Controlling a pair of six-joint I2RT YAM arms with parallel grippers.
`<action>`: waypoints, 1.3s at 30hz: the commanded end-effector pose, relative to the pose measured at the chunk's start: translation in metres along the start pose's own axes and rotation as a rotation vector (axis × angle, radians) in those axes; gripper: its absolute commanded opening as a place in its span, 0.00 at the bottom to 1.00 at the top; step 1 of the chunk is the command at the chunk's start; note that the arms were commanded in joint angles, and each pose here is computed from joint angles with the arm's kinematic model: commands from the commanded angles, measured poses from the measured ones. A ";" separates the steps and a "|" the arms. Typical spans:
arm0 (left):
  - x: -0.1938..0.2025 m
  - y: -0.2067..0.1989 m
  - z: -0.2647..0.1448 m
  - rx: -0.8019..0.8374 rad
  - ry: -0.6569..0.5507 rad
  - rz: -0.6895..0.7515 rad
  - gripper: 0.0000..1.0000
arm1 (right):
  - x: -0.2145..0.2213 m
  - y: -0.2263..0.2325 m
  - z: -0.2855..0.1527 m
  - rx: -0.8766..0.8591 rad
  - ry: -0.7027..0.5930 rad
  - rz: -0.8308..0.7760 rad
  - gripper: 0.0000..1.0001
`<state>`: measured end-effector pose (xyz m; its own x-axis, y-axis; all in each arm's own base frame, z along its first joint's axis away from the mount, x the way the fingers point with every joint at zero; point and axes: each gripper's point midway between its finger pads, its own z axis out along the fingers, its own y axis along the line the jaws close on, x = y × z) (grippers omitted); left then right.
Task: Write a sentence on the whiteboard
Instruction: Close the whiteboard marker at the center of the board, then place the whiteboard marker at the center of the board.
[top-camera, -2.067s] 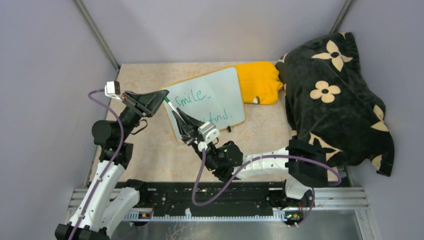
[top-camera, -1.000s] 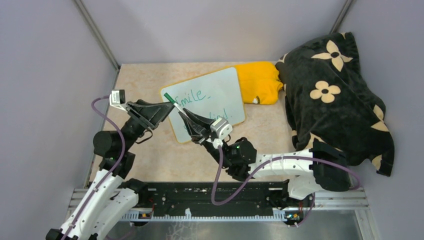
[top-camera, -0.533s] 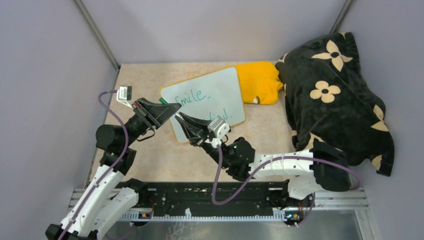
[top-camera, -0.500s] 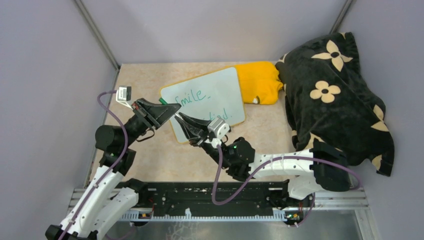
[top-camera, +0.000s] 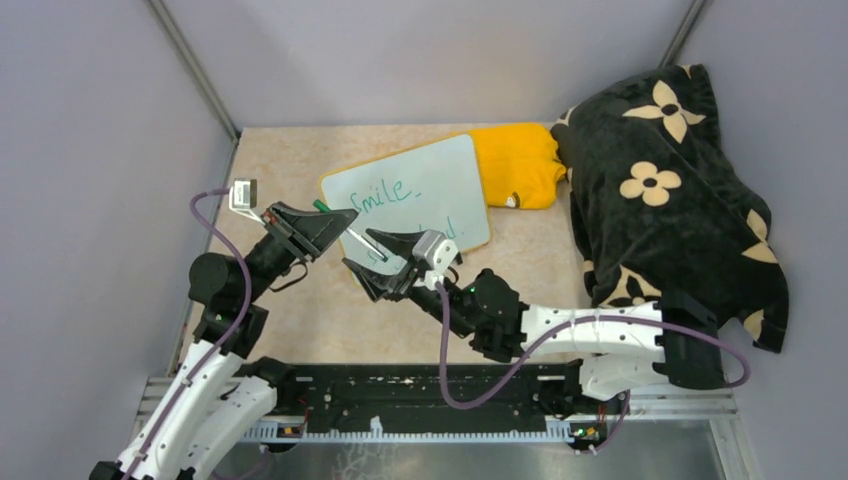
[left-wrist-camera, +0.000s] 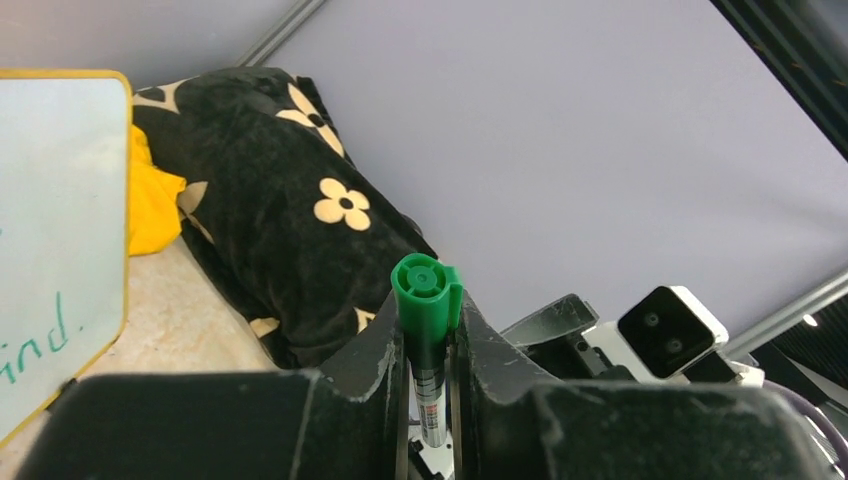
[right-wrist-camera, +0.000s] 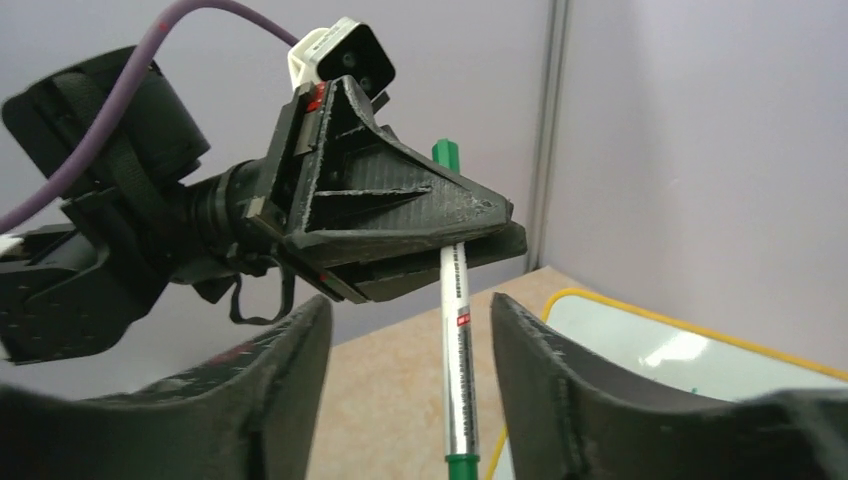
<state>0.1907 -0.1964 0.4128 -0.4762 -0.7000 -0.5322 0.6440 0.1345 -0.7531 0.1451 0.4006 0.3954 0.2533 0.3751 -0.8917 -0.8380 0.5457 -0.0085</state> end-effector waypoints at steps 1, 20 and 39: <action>-0.003 0.011 -0.003 -0.052 -0.027 0.036 0.00 | -0.020 0.006 -0.010 -0.050 0.026 0.075 0.64; 0.019 0.097 -0.101 -0.766 0.268 0.307 0.00 | 0.033 -0.084 -0.154 0.297 0.495 0.110 0.99; 0.031 0.270 -0.176 -1.480 0.406 0.276 0.03 | 0.054 -0.117 -0.195 0.476 0.466 0.132 0.98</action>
<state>0.2265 -0.0796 0.1402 -0.7529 -0.3257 -0.5719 -0.2182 0.9433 -0.2500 0.1578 0.2132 0.2551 -0.1649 0.1206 -0.9789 -0.5511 0.8118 0.1929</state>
